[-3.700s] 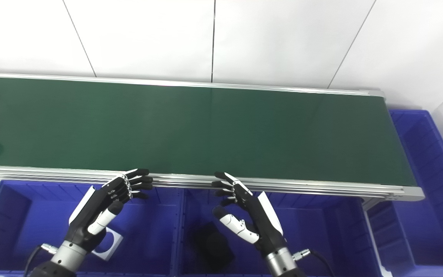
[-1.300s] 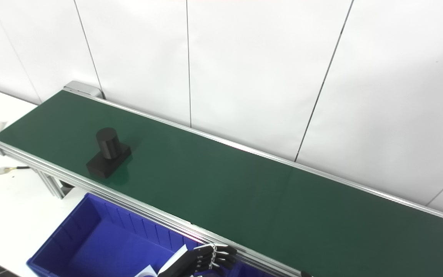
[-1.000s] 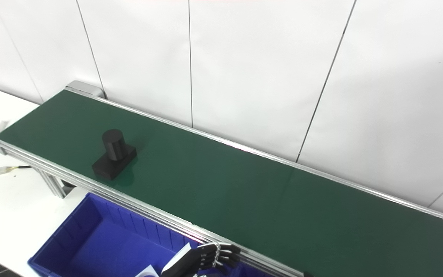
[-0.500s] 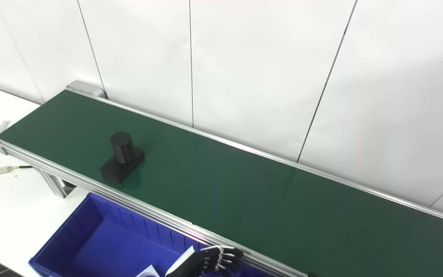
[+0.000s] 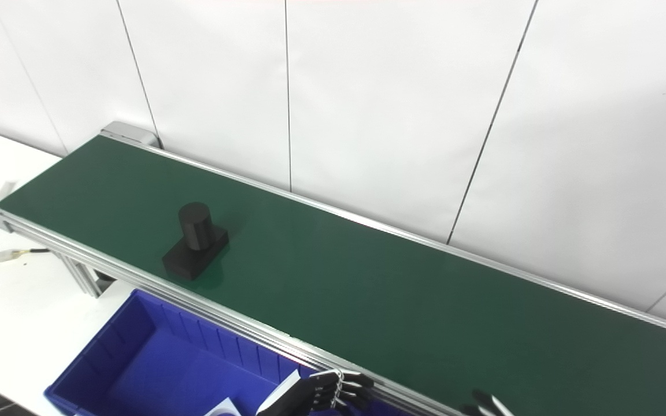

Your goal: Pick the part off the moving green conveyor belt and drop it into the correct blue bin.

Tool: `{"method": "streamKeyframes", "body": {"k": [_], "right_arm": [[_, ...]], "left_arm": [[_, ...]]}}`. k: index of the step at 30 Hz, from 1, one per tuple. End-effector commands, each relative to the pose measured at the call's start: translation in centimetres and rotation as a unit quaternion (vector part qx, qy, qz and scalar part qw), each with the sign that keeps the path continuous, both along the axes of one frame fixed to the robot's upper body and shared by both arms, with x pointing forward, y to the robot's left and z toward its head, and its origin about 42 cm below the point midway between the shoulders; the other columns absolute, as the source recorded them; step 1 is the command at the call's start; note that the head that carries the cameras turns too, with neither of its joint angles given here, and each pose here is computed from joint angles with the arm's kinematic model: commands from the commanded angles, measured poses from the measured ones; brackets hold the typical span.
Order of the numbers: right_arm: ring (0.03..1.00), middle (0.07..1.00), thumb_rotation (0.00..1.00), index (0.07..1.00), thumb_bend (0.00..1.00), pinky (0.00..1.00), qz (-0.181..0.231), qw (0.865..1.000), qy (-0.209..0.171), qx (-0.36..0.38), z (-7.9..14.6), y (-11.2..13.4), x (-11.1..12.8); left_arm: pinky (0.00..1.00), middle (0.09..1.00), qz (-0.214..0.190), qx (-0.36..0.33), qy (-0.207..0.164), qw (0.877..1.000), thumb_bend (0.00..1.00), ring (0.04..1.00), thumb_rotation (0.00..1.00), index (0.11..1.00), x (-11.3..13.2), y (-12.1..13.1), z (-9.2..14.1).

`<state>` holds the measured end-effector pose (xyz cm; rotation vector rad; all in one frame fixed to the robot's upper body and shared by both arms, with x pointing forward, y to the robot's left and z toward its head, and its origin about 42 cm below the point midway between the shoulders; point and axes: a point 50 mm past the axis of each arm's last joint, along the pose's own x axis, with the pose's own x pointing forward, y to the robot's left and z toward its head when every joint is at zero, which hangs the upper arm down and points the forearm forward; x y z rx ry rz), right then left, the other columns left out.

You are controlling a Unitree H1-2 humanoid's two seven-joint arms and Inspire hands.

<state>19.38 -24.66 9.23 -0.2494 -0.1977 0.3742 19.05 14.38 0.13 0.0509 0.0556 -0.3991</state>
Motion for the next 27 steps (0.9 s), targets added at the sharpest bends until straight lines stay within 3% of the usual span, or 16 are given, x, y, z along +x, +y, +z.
{"method": "streamKeyframes", "body": {"k": [1,8,15,19,27], "right_arm": [[0.698,0.766,0.64,0.846,0.52,0.60,0.009,0.999,-0.037,0.000,2.2,-0.1,0.7],[0.674,0.746,0.67,0.819,0.67,0.56,0.025,0.994,-0.106,-0.010,6.7,0.4,3.2],[0.675,0.752,0.66,0.814,0.65,0.56,0.024,0.991,-0.125,-0.040,9.9,1.4,6.0],[0.699,0.783,0.66,0.832,0.65,0.56,0.023,0.990,-0.118,-0.068,10.6,2.5,7.6],[0.742,0.799,0.53,0.839,0.61,0.62,0.032,0.992,-0.105,-0.063,9.7,5.9,10.7]], "left_arm": [[0.58,0.713,0.001,-0.015,-0.039,0.999,0.87,0.674,0.74,0.757,1.0,-0.5,1.2],[0.58,0.715,-0.001,-0.012,-0.040,0.999,0.88,0.674,0.74,0.755,1.0,-0.4,1.3],[0.57,0.711,0.000,-0.013,-0.039,0.999,0.88,0.672,0.74,0.754,1.2,-0.2,1.1],[0.58,0.711,-0.001,-0.015,-0.040,0.999,0.87,0.674,0.74,0.757,1.4,0.0,1.1],[0.58,0.704,-0.001,-0.012,-0.038,0.999,0.87,0.666,0.74,0.756,1.8,0.3,0.9]]}}
